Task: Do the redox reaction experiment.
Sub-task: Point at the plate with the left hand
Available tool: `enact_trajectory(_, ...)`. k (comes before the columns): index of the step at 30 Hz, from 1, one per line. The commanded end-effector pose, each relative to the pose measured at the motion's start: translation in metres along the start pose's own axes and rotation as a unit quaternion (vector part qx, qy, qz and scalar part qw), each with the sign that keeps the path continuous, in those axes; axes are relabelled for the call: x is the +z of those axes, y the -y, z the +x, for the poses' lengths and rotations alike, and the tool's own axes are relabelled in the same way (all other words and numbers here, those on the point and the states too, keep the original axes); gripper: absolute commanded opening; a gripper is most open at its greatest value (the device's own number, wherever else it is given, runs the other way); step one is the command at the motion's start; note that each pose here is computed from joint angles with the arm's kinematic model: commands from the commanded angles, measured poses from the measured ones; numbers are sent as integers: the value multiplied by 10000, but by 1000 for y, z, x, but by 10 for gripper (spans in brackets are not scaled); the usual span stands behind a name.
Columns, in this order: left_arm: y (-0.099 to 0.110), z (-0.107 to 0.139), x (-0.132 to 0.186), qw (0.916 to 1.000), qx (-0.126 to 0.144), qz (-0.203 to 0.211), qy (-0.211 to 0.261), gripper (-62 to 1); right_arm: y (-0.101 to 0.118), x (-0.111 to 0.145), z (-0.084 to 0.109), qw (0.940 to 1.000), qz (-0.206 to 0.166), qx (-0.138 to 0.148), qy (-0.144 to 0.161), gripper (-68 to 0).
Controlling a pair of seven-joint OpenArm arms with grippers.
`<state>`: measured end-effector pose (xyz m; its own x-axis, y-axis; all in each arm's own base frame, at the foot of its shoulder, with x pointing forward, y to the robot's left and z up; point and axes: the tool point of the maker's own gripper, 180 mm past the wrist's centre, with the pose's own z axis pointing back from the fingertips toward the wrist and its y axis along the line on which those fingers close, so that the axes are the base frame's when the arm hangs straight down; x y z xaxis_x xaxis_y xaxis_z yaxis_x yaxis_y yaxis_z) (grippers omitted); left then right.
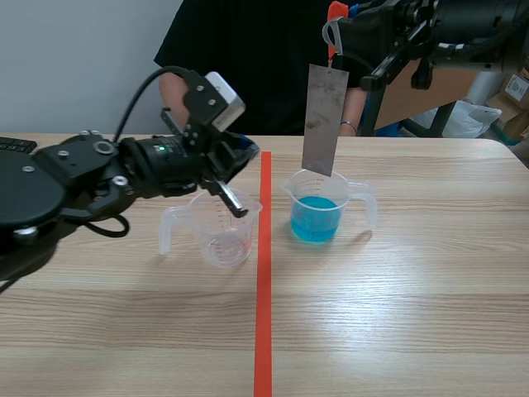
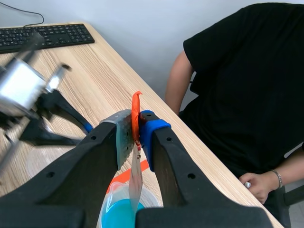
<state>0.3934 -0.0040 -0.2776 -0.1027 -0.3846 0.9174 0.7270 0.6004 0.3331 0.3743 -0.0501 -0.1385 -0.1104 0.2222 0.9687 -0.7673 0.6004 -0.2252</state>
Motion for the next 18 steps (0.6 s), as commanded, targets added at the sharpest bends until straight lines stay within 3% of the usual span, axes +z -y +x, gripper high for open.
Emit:
enact_trajectory(1, -5, 6, 17, 9998, -142, 14, 109, -563, 6, 1, 15, 9997, -16, 127, 189, -660)
enact_trajectory(5, -11, -3, 67, 9999, -148, 33, -52, -562, 6, 1, 15, 9997, -16, 127, 189, -660)
enact_trajectory(11, -33, -16, 145, 9979, 11, 388, -512, -562, 6, 1, 15, 9997, -16, 127, 189, -660)
enact_trajectory(18, -32, -66, 223, 9845, 362, 788, -1523, -563, 6, 1, 15, 9997, -17, 129, 183, -660)
